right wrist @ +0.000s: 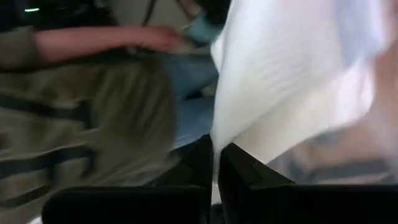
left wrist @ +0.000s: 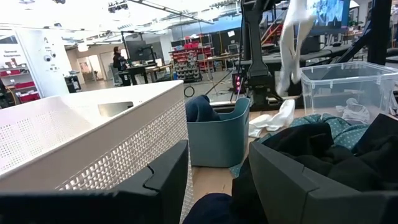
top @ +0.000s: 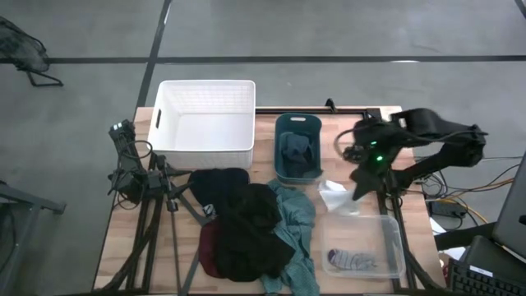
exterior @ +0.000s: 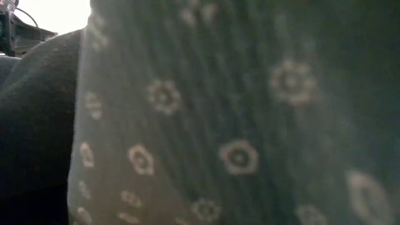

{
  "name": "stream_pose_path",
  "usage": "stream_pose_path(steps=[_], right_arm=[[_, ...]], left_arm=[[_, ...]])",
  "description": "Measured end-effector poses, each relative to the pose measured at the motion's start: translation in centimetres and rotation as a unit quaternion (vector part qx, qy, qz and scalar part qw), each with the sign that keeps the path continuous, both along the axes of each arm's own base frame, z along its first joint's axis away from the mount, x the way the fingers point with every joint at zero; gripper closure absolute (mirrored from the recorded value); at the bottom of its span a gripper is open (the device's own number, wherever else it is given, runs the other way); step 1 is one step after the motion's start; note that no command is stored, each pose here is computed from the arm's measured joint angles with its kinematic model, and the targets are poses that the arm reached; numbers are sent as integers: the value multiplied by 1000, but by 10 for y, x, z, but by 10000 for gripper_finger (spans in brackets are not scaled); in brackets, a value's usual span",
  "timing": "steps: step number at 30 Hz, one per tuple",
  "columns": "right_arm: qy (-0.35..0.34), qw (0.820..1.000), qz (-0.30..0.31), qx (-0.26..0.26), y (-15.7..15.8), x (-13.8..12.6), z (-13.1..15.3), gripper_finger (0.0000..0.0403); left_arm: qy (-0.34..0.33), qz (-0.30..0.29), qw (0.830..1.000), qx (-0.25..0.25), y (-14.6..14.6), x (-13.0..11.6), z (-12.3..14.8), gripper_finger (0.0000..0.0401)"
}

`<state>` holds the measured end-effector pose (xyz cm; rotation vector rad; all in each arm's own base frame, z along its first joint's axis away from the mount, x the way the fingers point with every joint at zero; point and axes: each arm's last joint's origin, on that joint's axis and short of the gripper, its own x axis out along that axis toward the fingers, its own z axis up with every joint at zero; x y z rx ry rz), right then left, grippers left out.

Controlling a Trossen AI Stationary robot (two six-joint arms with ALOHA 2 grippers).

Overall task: Pick & Place Cloths
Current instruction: Put the white socks into the transparent bin

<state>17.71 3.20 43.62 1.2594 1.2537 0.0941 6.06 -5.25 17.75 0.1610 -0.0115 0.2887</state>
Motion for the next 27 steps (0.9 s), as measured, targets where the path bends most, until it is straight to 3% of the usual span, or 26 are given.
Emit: stream_pose_path(steps=[4, 9, 13, 19, 27], right_arm=[[15, 998, 4, 61, 8, -14, 17, 394], [19, 998, 25, 57, 16, -22, 15, 394], [55, 996, 40, 50, 22, -16, -4, 394], [73, 984, 126, 99, 38, -2, -34, 394], [123, 975, 153, 107, 50, 6, -80, 394]], left_arm=[[0, 0, 1000, 0, 0, 0, 0, 224], [0, 0, 1000, 0, 0, 0, 0, 224], [0, 0, 1000, 0, 0, 0, 0, 224], [0, 0, 1000, 0, 0, 0, 0, 224], [0, 0, 1000, 0, 0, 0, 0, 224]])
